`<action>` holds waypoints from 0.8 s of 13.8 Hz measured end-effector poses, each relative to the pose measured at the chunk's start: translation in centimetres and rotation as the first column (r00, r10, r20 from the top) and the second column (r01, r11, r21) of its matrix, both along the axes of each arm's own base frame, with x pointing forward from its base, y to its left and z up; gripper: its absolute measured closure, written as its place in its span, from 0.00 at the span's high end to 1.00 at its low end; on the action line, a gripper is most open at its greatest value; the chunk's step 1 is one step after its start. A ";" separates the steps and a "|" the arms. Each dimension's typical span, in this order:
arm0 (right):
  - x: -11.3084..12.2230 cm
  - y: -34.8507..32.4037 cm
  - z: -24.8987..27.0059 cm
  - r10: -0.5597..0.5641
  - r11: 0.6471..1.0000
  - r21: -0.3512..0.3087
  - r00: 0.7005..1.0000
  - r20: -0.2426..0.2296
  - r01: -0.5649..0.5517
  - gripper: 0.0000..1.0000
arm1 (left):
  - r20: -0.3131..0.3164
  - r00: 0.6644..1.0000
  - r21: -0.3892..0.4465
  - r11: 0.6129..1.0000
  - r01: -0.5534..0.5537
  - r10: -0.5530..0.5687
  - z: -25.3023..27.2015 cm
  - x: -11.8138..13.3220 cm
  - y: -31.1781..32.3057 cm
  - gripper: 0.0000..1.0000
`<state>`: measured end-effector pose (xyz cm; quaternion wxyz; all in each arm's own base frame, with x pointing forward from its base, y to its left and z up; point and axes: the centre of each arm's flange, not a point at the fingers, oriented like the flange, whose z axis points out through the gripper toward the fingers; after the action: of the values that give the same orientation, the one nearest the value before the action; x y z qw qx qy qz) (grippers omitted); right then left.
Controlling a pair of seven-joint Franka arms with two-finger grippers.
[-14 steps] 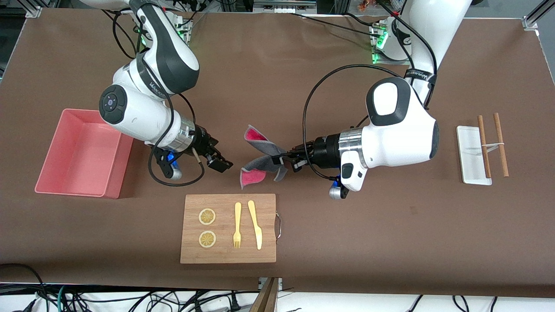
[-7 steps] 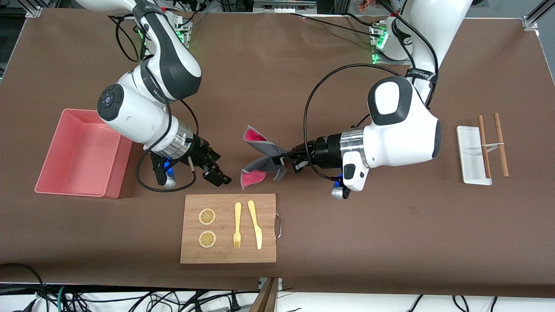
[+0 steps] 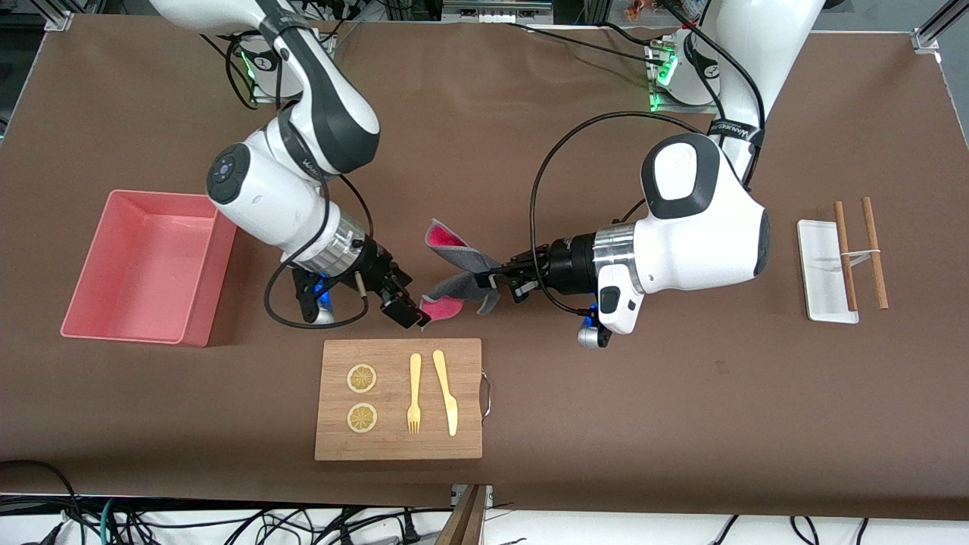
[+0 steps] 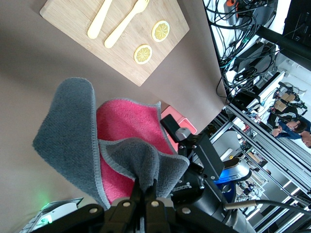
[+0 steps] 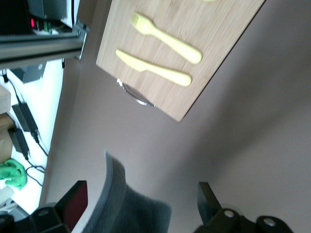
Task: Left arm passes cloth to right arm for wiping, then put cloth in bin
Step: 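Grasp the cloth with the right gripper and open the left gripper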
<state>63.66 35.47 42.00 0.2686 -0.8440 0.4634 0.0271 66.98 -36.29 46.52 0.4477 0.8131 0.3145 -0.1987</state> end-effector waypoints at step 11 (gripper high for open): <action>-1.3 3.4 -1.8 0.020 1.000 0.023 1.000 -0.018 -0.019 0.10 | -0.004 1.000 0.003 1.000 -0.005 0.005 -0.2 0.1 0.2 0.12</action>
<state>62.38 38.87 40.16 0.2737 -0.8452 0.4571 0.0425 67.12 -36.11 46.31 0.4463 0.8125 0.3179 -0.1990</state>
